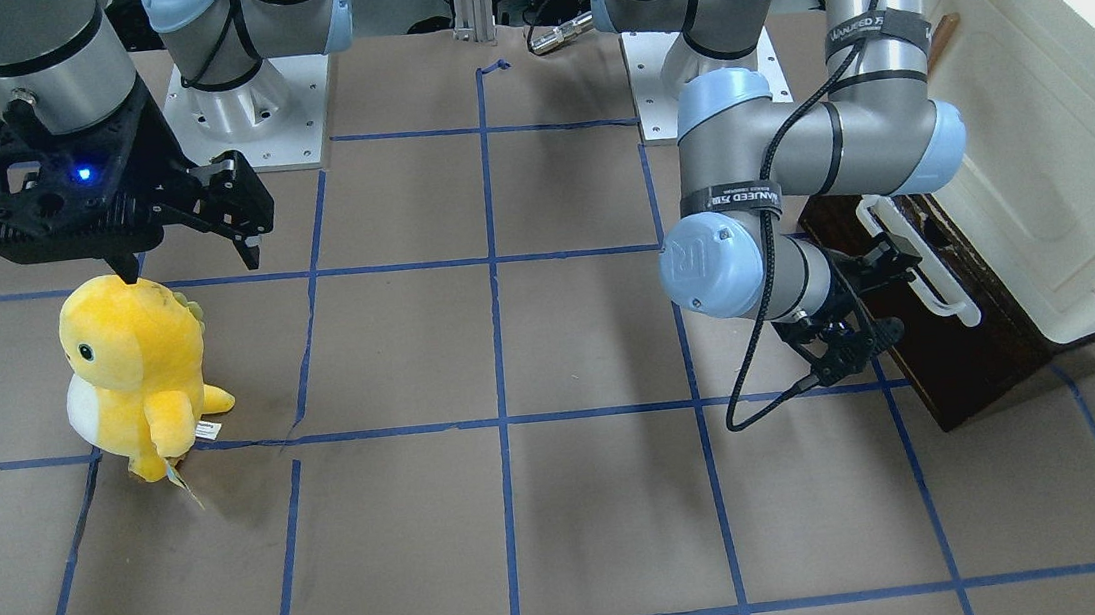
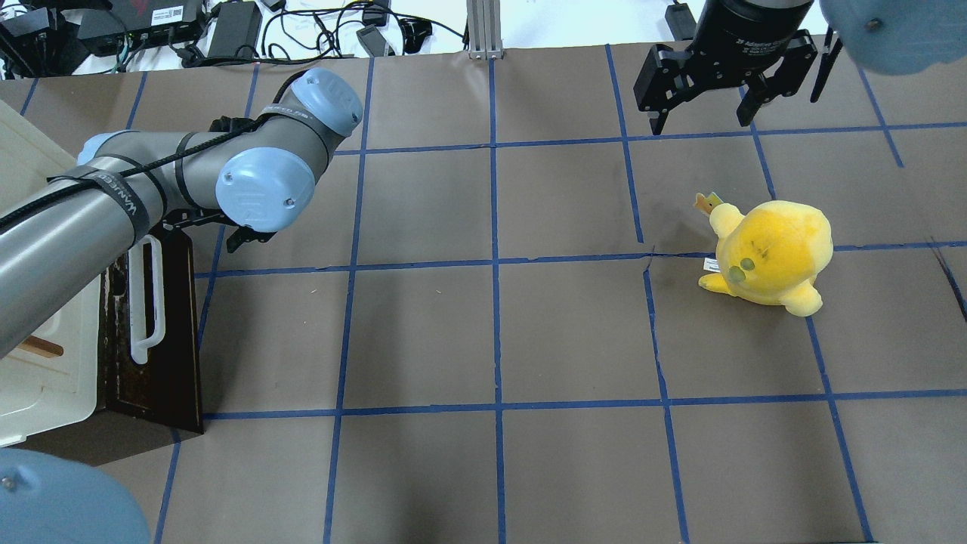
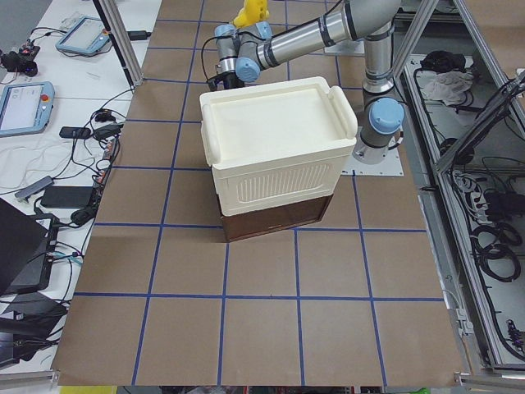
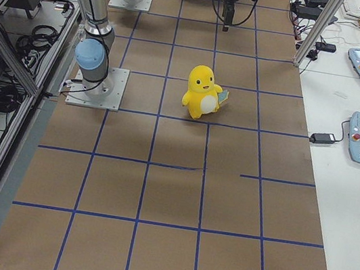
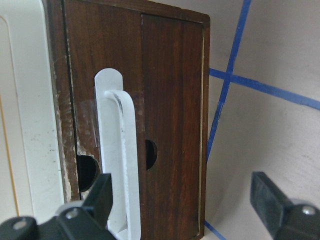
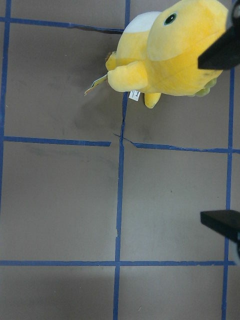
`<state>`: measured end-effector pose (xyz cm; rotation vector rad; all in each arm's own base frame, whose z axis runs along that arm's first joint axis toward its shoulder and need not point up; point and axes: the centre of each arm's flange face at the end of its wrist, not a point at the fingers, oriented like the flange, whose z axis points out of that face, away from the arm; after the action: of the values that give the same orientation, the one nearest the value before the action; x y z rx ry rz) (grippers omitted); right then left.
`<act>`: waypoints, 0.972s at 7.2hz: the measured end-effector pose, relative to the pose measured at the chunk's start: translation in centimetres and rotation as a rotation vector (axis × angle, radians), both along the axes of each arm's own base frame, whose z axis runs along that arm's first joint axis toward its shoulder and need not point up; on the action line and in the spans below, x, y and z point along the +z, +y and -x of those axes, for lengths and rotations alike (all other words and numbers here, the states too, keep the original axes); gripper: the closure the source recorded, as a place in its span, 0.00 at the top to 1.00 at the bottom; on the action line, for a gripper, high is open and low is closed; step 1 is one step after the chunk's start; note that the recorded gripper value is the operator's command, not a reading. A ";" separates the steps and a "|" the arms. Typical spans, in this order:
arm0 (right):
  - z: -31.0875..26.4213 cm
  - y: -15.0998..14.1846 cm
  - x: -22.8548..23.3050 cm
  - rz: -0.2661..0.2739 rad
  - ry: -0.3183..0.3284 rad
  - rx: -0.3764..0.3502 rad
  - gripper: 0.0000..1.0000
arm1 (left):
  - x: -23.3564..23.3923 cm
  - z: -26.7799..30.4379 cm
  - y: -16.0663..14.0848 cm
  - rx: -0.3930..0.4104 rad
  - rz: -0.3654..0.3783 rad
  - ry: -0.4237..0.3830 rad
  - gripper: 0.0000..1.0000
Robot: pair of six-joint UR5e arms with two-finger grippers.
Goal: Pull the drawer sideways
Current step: 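Move the left gripper down to the white drawer handle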
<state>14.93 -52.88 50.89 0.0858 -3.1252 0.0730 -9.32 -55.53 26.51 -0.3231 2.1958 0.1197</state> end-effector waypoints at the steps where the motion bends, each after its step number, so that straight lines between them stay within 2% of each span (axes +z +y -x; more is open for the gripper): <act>1: 0.0 0.0 0.0 0.000 0.000 0.000 1.00 | -0.2 -1.1 -0.2 0.018 -0.005 -0.005 0.75; 2: 0.0 0.0 0.0 0.000 -0.001 0.000 1.00 | -0.5 -2.1 -0.4 0.034 -0.008 -0.007 0.70; 5: 0.0 0.0 0.0 0.000 0.000 0.000 1.00 | -1.4 -4.1 -0.7 0.081 -0.015 -0.005 0.69; 6: 0.0 0.0 0.0 0.000 0.000 0.000 1.00 | -1.7 -4.2 -0.7 0.088 -0.018 -0.002 0.63; 7: 0.0 0.0 0.0 0.000 0.000 0.000 1.00 | -1.9 -4.3 -0.7 0.093 -0.018 0.000 0.63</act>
<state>14.93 -52.88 50.89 0.0858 -3.1252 0.0731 -5.06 -56.18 24.63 -0.4154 2.1788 0.1910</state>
